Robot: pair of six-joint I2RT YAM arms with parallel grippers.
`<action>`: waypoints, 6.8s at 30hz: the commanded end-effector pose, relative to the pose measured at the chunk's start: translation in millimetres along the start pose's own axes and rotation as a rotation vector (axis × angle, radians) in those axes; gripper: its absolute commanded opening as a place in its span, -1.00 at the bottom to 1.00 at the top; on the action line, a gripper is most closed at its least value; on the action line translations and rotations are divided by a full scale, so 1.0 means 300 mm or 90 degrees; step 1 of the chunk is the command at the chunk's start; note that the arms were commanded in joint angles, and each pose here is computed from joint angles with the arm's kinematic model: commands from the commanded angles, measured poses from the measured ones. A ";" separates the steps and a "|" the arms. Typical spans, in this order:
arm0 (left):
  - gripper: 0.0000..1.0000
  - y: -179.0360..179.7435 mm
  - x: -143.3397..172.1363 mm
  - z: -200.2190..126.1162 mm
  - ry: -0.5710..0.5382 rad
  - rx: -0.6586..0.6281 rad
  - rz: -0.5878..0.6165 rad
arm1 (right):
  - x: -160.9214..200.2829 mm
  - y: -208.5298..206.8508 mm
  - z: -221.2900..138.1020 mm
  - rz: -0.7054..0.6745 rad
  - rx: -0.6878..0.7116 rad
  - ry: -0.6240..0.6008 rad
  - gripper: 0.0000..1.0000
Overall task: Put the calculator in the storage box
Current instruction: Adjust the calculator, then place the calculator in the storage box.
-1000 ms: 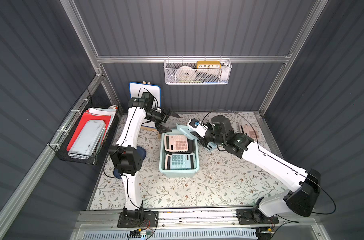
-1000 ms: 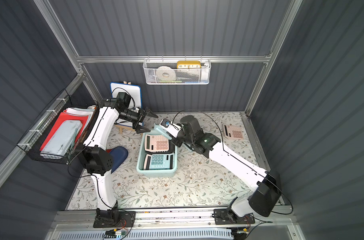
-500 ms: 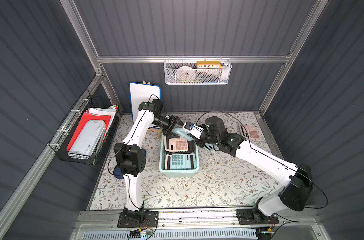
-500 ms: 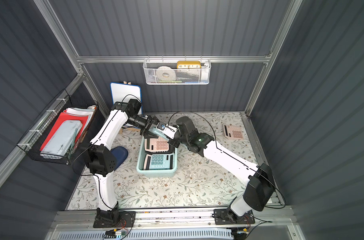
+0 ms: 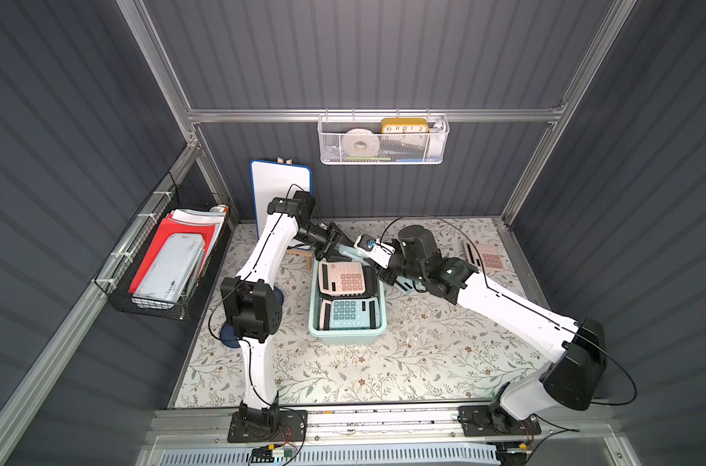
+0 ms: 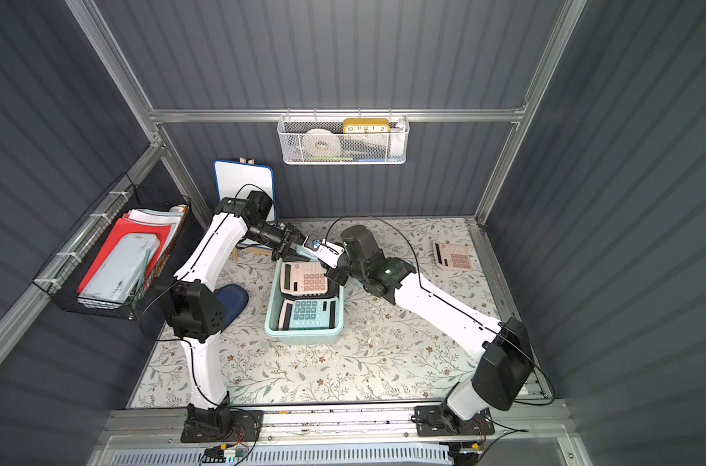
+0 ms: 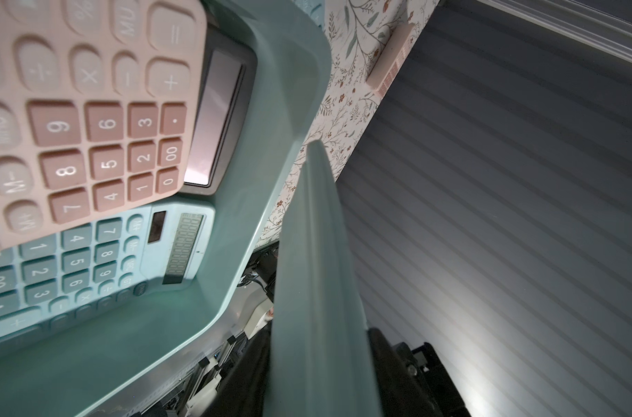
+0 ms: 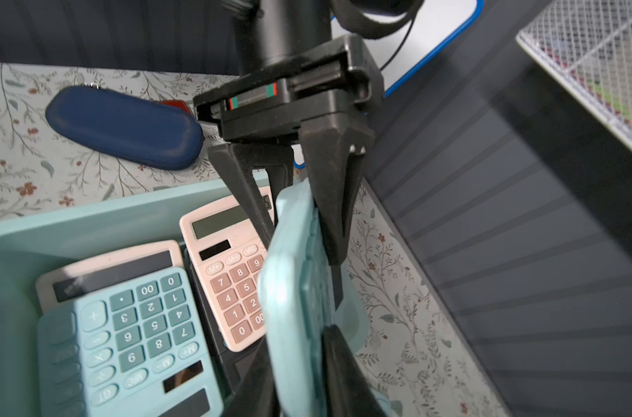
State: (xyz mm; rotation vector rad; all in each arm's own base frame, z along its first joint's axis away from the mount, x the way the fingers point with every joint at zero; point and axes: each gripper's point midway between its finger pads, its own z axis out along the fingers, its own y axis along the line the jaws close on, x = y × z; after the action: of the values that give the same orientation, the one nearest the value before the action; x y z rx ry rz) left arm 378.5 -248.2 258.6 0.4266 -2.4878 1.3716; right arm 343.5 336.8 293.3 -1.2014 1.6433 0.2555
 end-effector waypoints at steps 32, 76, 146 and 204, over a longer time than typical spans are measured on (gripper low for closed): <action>-0.20 -0.200 -0.225 -0.236 -0.373 0.028 0.133 | 0.185 -0.327 -0.227 1.025 0.019 -0.028 0.98; -0.18 -0.285 -0.075 -0.314 -0.457 0.205 0.275 | -0.104 -0.336 0.275 1.444 -0.429 -0.178 0.27; 0.99 0.066 -0.044 -0.396 -0.451 -0.091 0.123 | 0.217 0.394 0.222 1.024 -0.393 0.436 -0.73; 0.99 0.095 -0.121 -0.339 -0.377 -0.101 0.105 | 0.170 0.495 0.167 0.721 -0.355 0.563 -0.30</action>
State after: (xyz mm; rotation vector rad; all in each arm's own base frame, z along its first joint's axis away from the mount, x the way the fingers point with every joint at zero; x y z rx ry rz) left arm 406.9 -142.1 273.3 0.7296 -3.1389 1.2040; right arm 242.6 423.7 143.3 -0.6480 3.1577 1.0190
